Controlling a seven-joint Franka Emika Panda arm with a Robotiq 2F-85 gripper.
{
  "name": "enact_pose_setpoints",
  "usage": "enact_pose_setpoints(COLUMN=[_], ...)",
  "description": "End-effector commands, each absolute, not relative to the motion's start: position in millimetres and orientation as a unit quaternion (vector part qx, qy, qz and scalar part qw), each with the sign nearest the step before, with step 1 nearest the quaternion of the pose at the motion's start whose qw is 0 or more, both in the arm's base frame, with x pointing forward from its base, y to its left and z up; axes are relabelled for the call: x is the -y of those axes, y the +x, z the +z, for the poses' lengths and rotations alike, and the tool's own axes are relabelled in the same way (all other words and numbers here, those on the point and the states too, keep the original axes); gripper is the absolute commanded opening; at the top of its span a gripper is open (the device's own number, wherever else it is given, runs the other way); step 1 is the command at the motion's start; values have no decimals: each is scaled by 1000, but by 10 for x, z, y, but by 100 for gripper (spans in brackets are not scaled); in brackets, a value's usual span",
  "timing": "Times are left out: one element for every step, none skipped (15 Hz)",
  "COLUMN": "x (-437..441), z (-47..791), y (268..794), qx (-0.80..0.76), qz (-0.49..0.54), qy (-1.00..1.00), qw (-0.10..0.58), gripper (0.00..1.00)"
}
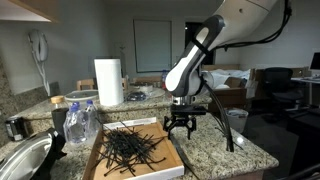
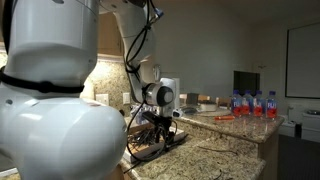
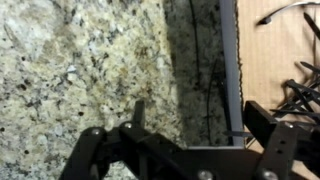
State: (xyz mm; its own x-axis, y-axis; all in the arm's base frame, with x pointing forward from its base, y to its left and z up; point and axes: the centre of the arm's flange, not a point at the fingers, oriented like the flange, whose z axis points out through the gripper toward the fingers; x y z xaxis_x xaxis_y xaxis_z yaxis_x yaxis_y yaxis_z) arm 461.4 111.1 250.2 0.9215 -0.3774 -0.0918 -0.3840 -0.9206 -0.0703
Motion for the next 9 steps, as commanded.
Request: enact_pose_setpoints(x=[-940,-922,-915,-933,-958,-1014,-1063,-1104,-1104], z=[2587,2616,2634,2637,2634,2596,2572,2549,2549], y=[4689,4727,4758,4792,4815,4841,4858,4871,4876], qx=[-214,-215,-217,-216,-214,-211,-208,-209,-213], qz=[19,15,11,11,12,16,18,20,22], qy=[-976,-975,-975,-975,-975,-975,-975,-975,-974], qw=[48,52,54,58,62,67,74,78,78], gripper=[100,100,100,100,100,100,100,100,100])
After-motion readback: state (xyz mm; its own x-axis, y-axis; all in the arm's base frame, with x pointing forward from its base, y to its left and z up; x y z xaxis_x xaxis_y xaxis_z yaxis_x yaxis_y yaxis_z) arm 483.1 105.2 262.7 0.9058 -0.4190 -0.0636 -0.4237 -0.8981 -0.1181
